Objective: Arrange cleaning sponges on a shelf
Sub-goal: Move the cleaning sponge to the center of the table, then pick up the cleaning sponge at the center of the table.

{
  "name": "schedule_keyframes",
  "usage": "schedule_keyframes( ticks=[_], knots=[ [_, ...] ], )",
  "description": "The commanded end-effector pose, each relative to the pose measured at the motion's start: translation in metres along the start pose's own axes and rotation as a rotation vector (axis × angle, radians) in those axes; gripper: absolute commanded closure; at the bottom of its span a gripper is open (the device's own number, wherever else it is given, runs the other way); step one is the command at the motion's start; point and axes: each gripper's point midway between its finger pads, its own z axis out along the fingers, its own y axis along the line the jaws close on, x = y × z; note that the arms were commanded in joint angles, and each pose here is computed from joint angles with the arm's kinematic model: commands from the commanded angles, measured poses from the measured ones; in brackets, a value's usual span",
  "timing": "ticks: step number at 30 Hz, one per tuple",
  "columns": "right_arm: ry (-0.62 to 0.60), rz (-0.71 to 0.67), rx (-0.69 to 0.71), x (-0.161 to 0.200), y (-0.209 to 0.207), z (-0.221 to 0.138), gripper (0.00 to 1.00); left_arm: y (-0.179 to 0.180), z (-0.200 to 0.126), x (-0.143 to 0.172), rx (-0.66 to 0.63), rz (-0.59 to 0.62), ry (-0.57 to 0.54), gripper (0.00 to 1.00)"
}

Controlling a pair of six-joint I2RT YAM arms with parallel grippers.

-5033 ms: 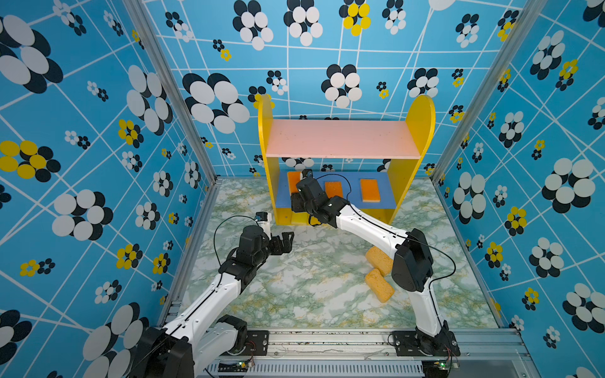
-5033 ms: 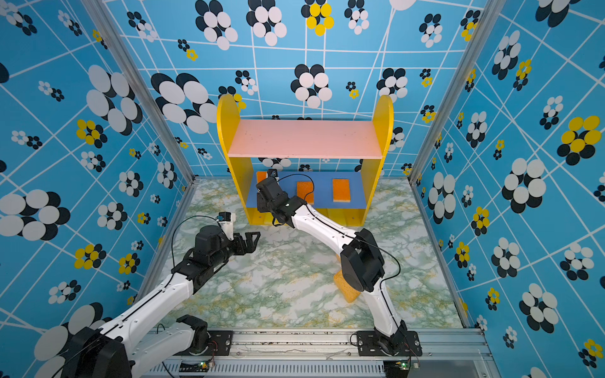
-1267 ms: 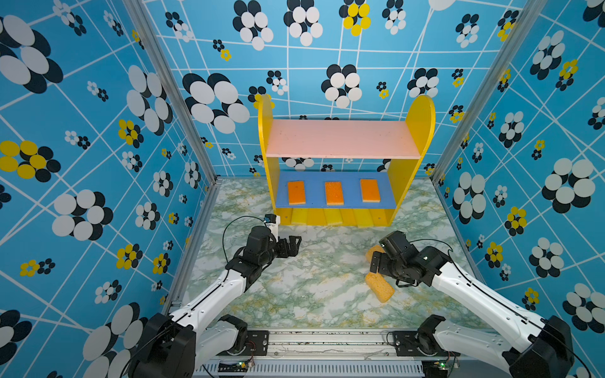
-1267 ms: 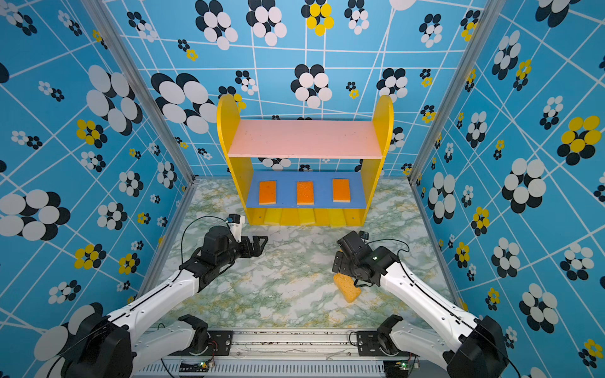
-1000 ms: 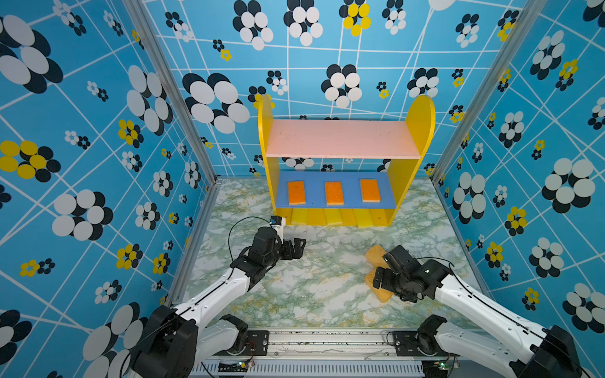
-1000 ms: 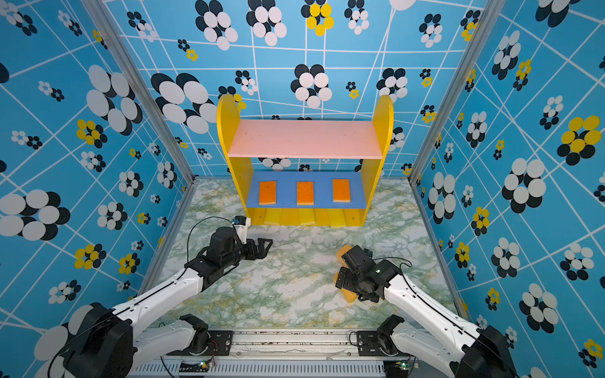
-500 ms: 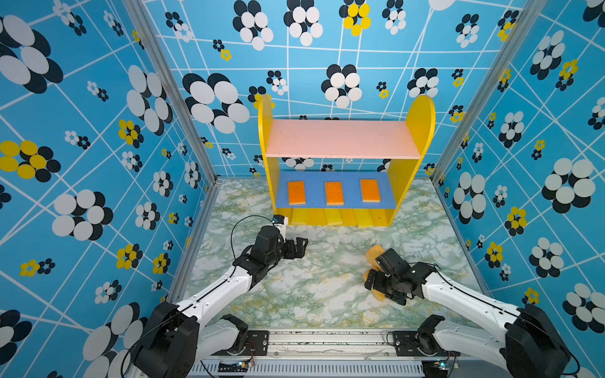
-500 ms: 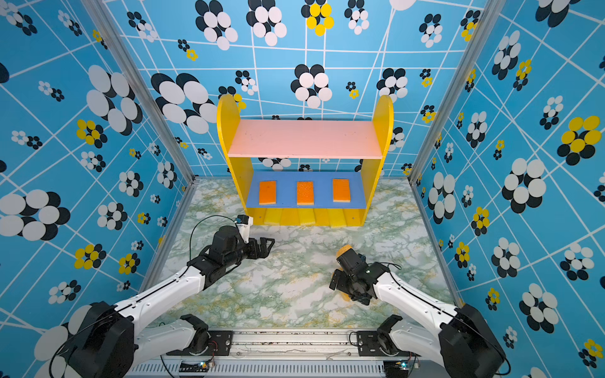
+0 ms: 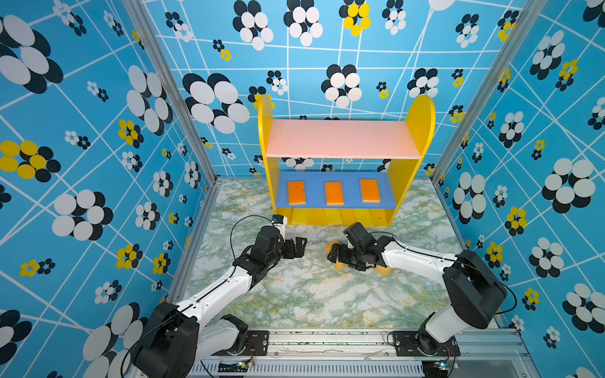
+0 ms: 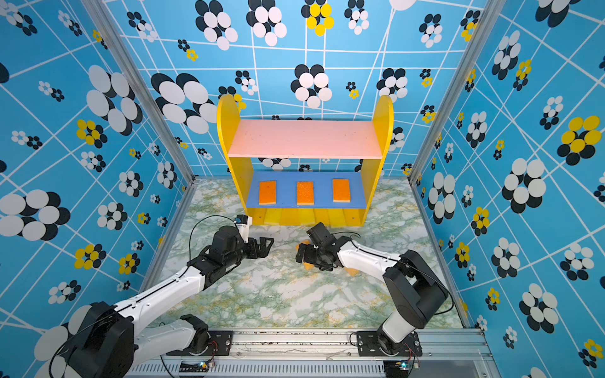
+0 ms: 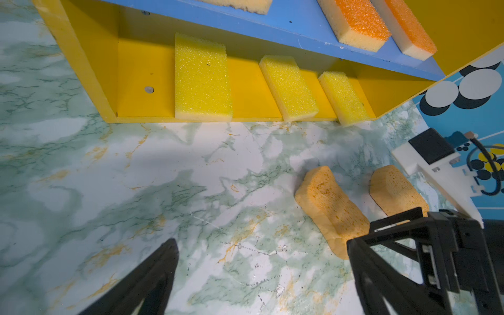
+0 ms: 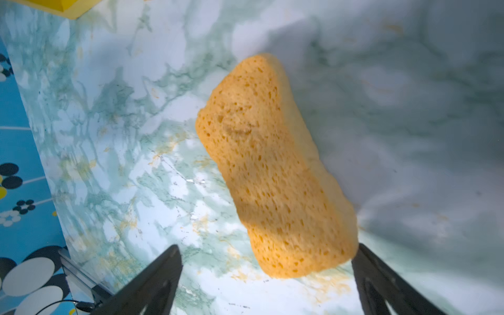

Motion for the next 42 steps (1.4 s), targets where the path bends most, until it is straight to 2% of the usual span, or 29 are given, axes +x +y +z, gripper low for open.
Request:
schedule_keyframes(
  ticks=[1,7,12,17,31,42],
  knots=[
    [0.002,-0.153,0.034,-0.008,0.01,-0.005,0.01,0.0,-0.006,-0.006,-0.012,0.023,-0.02,0.01],
    [-0.027,-0.353,0.175,-0.022,-0.004,-0.029,0.01,0.01,-0.013,-0.004,-0.044,0.022,-0.025,0.01],
    [0.013,-0.512,0.217,-0.022,-0.01,-0.027,0.01,0.015,-0.016,-0.005,-0.051,0.007,-0.031,0.01],
    [0.022,-0.599,0.201,-0.022,-0.007,-0.02,0.01,0.013,-0.015,-0.006,-0.043,0.001,-0.03,0.01],
    [0.002,-0.647,0.14,-0.016,0.006,0.014,0.01,0.011,-0.012,-0.01,-0.032,0.0,-0.031,0.01],
    [-0.009,-0.633,0.167,-0.01,-0.002,0.027,0.01,0.015,-0.012,-0.009,-0.036,-0.007,-0.037,0.01]
  ],
)
